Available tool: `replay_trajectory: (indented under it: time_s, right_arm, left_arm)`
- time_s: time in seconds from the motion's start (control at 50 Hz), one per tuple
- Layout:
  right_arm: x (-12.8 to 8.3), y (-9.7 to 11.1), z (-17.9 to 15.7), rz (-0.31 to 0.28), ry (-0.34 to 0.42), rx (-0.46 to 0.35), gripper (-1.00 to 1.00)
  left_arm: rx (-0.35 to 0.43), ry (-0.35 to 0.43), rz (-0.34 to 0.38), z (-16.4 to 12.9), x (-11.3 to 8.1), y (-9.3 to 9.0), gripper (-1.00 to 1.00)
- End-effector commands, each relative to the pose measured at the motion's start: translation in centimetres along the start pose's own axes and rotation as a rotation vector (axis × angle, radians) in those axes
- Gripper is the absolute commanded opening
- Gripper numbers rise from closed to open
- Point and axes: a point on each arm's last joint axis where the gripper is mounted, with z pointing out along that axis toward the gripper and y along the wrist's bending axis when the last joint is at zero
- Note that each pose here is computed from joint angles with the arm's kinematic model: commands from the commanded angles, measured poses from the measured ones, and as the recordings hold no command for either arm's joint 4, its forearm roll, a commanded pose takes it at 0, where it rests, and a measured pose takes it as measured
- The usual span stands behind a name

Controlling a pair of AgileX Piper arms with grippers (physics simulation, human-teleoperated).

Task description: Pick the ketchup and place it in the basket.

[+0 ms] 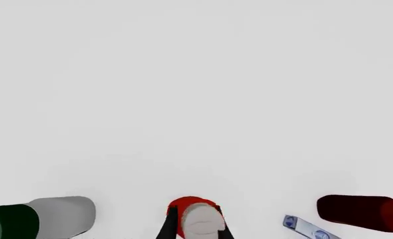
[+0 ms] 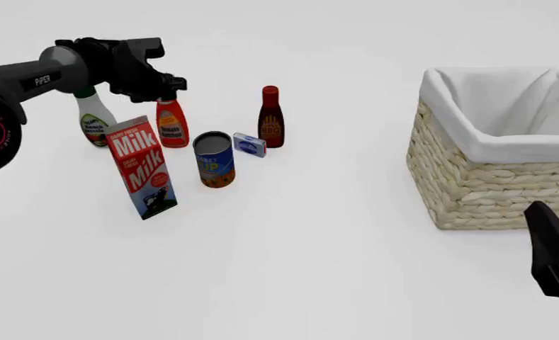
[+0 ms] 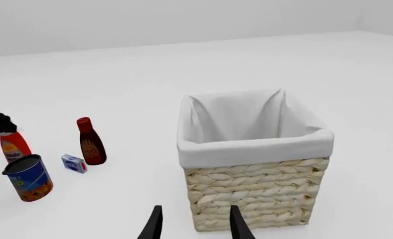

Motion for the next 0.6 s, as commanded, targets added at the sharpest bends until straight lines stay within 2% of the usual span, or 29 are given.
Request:
replay_trajectory:
  time_s: [0.02,0.6]
  right_arm:
    - [0.0,0.0,-0.1,0.001,-0.002,0.000,1.00]
    - [-0.1,0.0,-0.4,0.005,-0.016,0.005,1.00]
  left_arm:
    - [0.005,0.009,-0.001,0.1,0.5,-0.2,-1.00]
    - [0.012,-0.078,0.025,-4.9,-4.1,-0.6,-1.00]
